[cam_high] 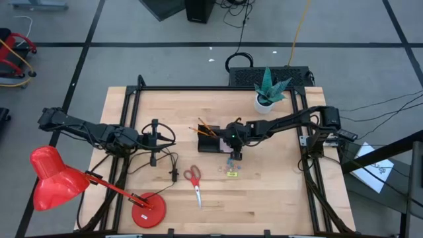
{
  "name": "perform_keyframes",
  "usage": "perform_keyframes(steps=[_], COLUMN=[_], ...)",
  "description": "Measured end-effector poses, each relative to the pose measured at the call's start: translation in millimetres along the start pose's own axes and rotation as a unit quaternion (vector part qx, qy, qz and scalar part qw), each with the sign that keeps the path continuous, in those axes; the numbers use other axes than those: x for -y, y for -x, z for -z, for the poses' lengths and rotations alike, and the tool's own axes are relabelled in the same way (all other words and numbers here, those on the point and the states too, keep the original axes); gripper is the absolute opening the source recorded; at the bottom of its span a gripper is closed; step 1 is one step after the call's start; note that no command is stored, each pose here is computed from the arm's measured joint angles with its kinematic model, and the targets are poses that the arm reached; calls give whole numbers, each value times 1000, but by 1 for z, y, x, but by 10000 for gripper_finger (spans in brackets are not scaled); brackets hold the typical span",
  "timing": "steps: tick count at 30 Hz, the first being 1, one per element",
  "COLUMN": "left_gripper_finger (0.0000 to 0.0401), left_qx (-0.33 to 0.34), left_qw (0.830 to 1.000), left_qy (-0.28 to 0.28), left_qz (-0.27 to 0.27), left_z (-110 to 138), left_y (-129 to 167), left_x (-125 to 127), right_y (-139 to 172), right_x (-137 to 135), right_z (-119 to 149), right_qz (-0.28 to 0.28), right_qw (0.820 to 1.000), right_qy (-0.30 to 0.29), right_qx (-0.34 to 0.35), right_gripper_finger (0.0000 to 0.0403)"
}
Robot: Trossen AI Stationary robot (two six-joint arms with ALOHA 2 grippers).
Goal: Pick and place office supplies into organizer
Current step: Put the sticky note into the black desk organizer, then put the green eraser into the black desk organizer
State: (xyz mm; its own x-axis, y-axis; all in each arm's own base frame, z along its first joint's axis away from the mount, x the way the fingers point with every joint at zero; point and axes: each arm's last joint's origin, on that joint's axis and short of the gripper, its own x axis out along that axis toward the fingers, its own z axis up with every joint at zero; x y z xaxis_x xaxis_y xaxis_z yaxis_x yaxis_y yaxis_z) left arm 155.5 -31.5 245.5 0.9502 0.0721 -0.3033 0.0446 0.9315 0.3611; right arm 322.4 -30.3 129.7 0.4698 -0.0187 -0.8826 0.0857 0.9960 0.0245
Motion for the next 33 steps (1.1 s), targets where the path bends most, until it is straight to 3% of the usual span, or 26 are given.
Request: perform_keyframes(steps=[10, 18, 24, 29, 33], left_gripper_finger=[44, 44, 44, 44, 44], left_qx=[-1, -3, -3, -3, -3], left_qw=[1000, 1000, 1000, 1000, 1000], left_qy=[0, 0, -1, -1, -1], left_qz=[0, 1, 1, 1, 1], left_z=[0, 1, 1, 1, 1], left_y=[0, 0, 0, 0, 0], left_x=[0, 0, 0, 0, 0], right_y=[40, 85, 112, 110, 96], right_x=[-8, -22, -46, -79, -98], right_z=[-11, -17, -21, -15, 0], right_qz=[-8, 25, -13, -51, -87], right_qw=[998, 991, 982, 970, 965], right_qy=[-12, -15, -17, 51, 38], right_qx=[58, 128, 188, 230, 243], right_gripper_finger=[15, 109, 169, 186, 185])
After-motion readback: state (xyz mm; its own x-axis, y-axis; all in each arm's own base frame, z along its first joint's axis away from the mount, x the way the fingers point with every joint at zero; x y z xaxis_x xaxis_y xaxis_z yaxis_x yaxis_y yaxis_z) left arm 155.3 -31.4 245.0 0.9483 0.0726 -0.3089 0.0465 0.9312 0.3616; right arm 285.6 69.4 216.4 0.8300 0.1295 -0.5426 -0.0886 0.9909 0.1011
